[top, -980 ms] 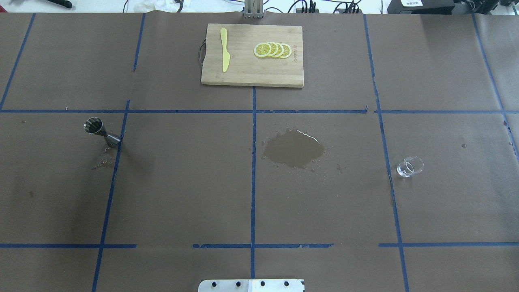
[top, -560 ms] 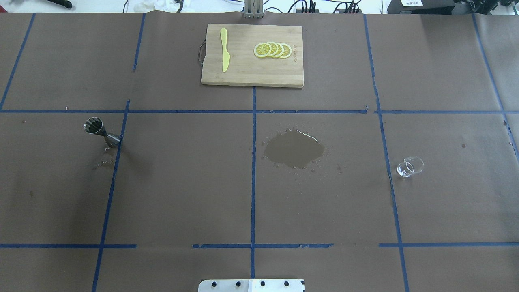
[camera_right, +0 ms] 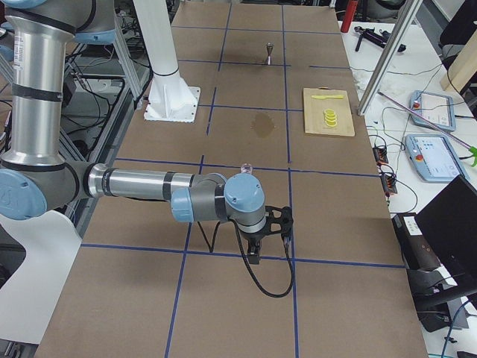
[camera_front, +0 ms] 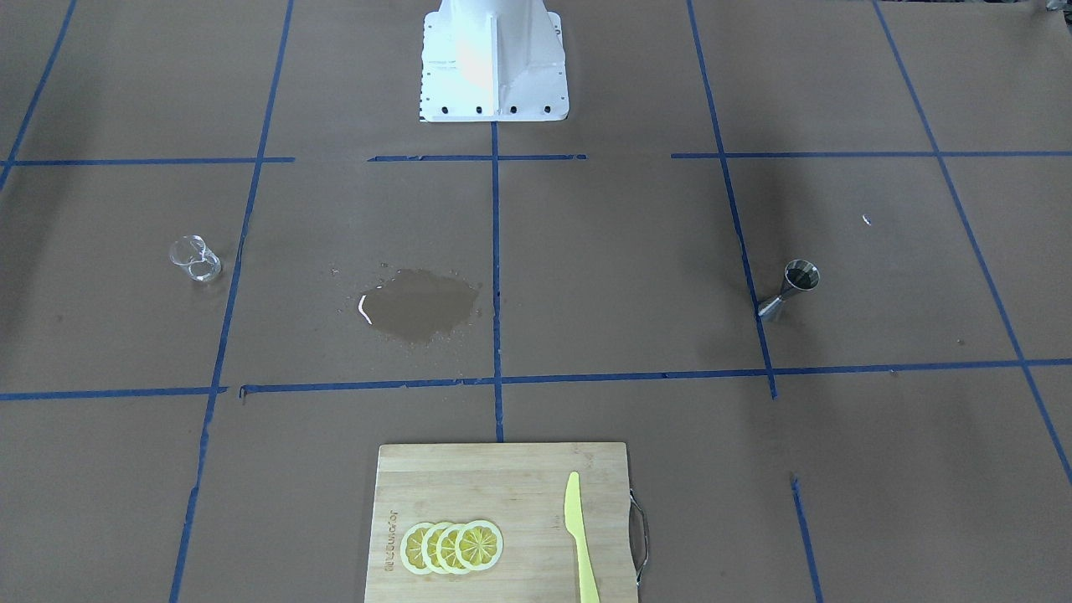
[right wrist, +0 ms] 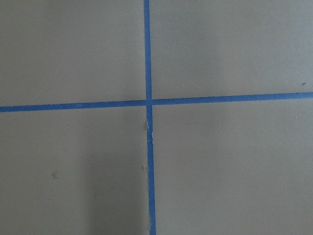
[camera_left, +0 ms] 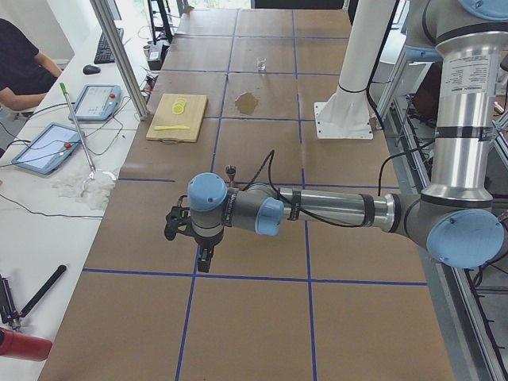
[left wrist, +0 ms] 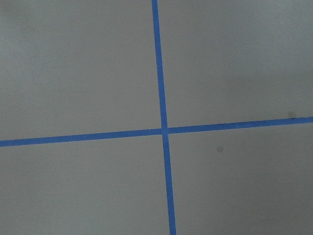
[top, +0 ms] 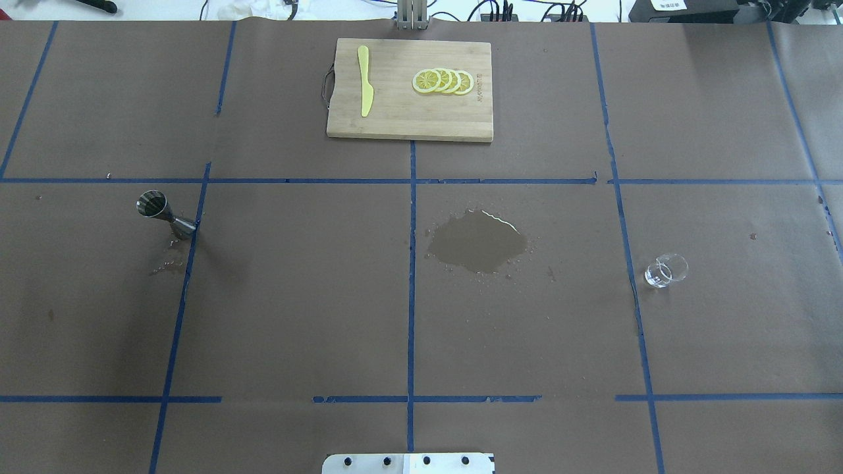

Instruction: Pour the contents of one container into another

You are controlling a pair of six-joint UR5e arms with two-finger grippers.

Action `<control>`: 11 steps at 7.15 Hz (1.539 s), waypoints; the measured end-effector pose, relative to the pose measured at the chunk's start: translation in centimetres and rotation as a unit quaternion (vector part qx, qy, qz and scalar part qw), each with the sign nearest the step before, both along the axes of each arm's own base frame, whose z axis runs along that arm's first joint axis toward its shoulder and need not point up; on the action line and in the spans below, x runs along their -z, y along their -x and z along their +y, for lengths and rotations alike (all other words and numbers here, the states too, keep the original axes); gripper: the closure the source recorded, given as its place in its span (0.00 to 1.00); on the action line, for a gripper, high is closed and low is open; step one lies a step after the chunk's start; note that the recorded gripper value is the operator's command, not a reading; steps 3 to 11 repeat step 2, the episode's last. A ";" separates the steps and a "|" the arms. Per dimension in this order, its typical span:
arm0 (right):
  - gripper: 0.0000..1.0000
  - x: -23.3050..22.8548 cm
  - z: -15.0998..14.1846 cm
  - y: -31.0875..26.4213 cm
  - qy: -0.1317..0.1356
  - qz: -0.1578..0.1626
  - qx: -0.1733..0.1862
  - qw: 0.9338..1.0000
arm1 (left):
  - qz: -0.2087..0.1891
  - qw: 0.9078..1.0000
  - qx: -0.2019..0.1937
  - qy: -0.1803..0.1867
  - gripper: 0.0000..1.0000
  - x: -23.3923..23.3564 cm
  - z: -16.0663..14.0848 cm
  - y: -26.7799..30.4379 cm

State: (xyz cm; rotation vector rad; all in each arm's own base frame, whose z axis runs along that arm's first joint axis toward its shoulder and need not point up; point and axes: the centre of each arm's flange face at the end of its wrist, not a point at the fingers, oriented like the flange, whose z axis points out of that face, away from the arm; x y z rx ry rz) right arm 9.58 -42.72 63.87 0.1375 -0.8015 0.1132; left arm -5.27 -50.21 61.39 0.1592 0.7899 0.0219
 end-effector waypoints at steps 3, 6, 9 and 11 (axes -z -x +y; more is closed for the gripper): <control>0.00 0.1 0.0 0.0 -0.001 0.000 0.000 1.000 | 0.000 1.000 0.000 0.000 0.00 0.0 0.0 0.0; 0.00 0.1 0.0 0.0 -0.001 0.000 0.000 1.000 | 0.000 1.000 0.000 0.000 0.00 0.0 0.0 0.0; 0.00 0.1 0.0 0.0 -0.001 0.000 0.000 1.000 | 0.000 1.000 0.000 0.000 0.00 0.0 0.0 0.0; 0.00 0.1 0.0 0.0 -0.001 0.000 0.000 1.000 | 0.000 1.000 0.000 0.000 0.00 0.0 0.0 0.0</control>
